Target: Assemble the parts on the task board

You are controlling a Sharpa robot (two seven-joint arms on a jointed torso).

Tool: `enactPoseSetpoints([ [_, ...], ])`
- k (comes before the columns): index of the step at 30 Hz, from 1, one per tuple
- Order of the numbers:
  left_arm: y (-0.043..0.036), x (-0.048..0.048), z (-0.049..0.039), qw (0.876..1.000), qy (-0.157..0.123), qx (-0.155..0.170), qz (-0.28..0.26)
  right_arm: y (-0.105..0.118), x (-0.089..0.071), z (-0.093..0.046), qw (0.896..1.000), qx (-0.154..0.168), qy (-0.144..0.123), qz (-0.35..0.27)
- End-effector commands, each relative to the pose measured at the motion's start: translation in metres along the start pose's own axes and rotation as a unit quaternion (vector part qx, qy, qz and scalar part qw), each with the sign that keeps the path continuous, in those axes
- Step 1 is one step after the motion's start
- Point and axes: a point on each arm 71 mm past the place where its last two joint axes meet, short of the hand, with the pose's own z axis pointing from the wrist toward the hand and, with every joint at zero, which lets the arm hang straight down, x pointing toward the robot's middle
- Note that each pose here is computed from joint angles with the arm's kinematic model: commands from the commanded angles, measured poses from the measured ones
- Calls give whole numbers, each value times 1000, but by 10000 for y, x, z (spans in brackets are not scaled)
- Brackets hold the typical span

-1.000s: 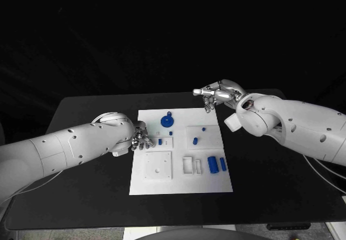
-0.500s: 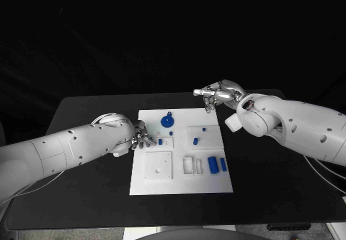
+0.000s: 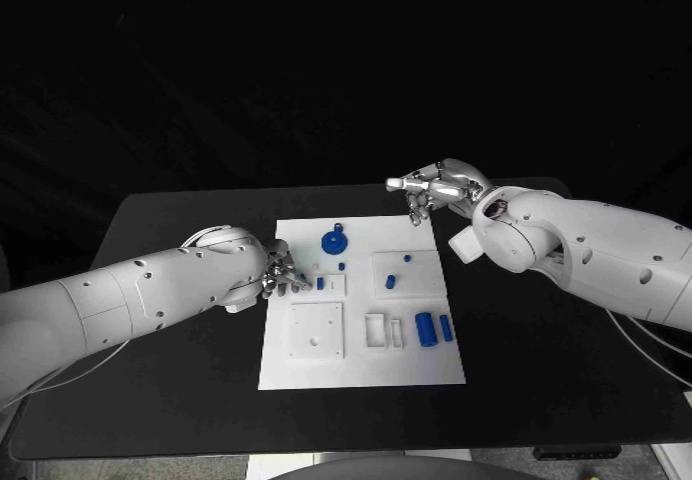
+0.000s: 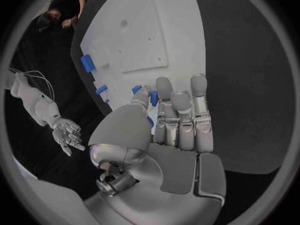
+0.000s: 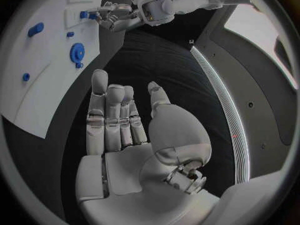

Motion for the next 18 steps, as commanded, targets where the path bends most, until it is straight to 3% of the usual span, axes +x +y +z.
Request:
enactPoseSetpoints([
  [1, 23, 12, 7, 1000, -1, -5, -1, 7, 17, 0, 1000, -3, 9, -2],
  [18, 5, 37, -37, 999, 8, 24, -33, 0, 8, -5, 1000, -2, 10, -2],
])
